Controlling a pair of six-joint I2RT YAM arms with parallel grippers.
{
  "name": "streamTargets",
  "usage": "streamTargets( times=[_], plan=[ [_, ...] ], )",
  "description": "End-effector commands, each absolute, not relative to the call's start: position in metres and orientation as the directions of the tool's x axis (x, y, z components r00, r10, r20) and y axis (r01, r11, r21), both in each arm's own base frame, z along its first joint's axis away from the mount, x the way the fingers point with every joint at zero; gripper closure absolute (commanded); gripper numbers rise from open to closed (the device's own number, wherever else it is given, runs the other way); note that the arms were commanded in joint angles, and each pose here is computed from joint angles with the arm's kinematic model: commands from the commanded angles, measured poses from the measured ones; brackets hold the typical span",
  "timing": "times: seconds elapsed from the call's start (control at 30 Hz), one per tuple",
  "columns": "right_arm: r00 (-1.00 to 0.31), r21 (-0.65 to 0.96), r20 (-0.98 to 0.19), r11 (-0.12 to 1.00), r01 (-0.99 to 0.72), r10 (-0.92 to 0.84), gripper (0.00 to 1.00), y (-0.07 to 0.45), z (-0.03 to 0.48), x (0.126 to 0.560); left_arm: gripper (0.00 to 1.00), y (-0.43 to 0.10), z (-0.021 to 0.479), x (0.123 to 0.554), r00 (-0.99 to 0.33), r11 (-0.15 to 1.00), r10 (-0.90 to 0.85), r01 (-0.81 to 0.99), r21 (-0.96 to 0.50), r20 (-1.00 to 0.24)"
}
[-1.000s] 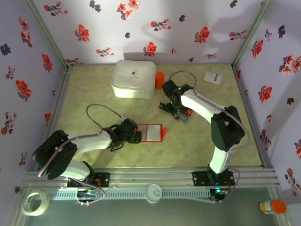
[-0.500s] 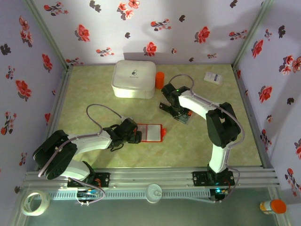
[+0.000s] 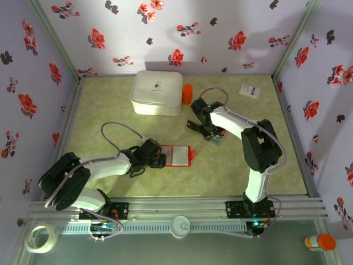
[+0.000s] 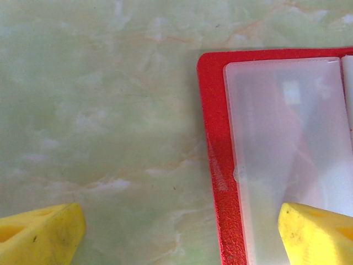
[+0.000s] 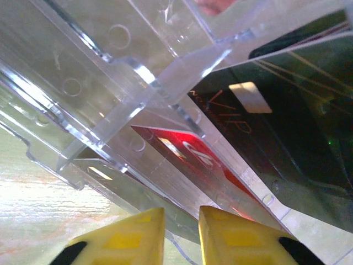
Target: Put the credit cards into the card holder
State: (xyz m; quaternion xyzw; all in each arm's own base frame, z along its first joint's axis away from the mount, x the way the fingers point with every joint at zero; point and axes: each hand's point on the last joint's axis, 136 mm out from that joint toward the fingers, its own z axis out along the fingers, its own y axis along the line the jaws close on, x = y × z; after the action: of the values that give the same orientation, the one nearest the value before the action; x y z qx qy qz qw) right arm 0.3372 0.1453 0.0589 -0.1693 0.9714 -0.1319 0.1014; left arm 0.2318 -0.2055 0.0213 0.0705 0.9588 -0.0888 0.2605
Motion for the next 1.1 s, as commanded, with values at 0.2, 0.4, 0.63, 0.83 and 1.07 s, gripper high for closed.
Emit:
streamTargets(
  times=[0.2,0.4,0.63,0.83,1.07],
  plan=[
    [-0.915,-0.299,-0.154,0.900,-0.316,-0.373,0.65,0.141,0.068,0.334,0.07,-0.184,0.001,0.220,-0.886,0.987,0.109,0.149,-0.053,-0.451],
    [-0.907,-0.342,-0.156,0.883,-0.322,-0.392,0.65,0.136,0.072,0.339,0.07,-0.184,0.000,0.220,-0.886,0.988,0.108,0.148,-0.054,-0.450],
    [-0.907,-0.322,-0.122,0.881,-0.348,-0.403,0.65,0.140,0.060,0.337,0.07,-0.184,0.000,0.220,-0.887,0.988,0.106,0.146,-0.055,-0.450],
    [-0.908,-0.277,-0.094,0.887,-0.370,-0.408,0.67,0.147,0.050,0.331,0.07,-0.184,0.000,0.220,-0.886,0.988,0.107,0.147,-0.054,-0.451],
    [-0.904,-0.254,-0.081,0.886,-0.389,-0.420,0.74,0.149,0.048,0.327,0.07,-0.185,0.000,0.220,-0.887,0.988,0.107,0.147,-0.055,-0.450]
  ],
)
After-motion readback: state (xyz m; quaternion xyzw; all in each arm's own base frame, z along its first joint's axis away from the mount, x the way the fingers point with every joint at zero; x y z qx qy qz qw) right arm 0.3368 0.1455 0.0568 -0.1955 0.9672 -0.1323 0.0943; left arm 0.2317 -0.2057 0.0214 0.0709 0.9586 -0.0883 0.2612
